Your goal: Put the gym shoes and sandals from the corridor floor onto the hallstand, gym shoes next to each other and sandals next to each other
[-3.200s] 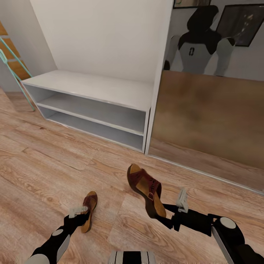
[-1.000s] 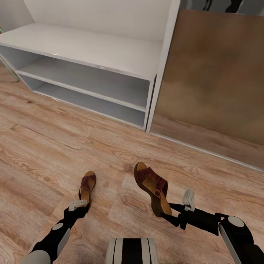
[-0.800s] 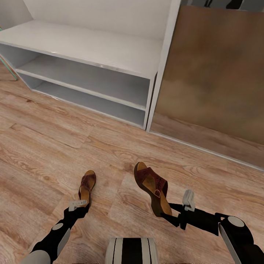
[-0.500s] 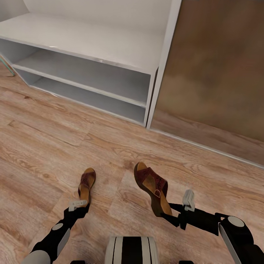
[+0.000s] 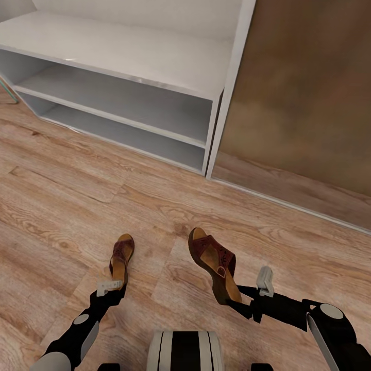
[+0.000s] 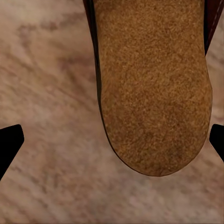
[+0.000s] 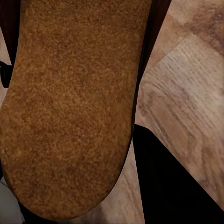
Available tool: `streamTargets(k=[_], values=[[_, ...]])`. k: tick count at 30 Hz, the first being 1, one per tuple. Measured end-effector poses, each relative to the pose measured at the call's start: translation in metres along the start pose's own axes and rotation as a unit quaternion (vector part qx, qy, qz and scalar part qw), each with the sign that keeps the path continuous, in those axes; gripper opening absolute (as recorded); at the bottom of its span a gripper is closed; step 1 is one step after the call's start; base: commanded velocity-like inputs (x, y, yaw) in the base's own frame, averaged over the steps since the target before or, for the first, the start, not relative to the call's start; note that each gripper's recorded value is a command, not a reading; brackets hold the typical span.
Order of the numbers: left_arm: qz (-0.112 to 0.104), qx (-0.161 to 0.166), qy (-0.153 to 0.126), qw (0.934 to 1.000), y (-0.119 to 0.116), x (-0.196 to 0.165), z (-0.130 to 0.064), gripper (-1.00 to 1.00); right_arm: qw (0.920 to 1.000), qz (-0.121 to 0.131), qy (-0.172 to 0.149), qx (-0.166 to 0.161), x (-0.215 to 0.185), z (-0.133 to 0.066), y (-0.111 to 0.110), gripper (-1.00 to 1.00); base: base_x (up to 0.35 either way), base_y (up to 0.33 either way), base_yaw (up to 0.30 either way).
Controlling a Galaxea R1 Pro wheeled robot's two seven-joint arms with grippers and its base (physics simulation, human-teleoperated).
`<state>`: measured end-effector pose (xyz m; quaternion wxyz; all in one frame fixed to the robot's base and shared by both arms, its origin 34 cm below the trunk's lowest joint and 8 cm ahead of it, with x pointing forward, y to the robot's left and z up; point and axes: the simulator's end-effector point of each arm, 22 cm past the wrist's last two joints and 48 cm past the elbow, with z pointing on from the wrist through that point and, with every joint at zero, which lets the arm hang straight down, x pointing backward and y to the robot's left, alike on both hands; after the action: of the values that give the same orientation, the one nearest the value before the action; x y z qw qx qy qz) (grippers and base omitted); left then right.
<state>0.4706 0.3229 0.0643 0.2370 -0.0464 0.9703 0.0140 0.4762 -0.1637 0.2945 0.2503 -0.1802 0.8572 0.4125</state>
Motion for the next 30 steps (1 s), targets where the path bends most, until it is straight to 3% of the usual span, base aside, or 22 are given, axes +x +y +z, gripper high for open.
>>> streamTargets(k=[8,30], values=[[0.0,-0.001,0.014,0.9999,0.0,0.017,0.005,1.0,0.9999,0.011,0.009,-0.001,0.012,0.005,-0.004,-1.0,0.0,0.0,-0.033],[0.0,0.002,0.007,1.0,-0.005,0.016,0.004,1.0,0.9999,0.011,0.009,-0.001,0.012,0.004,-0.005,-1.0,0.035,0.0,-0.003]])
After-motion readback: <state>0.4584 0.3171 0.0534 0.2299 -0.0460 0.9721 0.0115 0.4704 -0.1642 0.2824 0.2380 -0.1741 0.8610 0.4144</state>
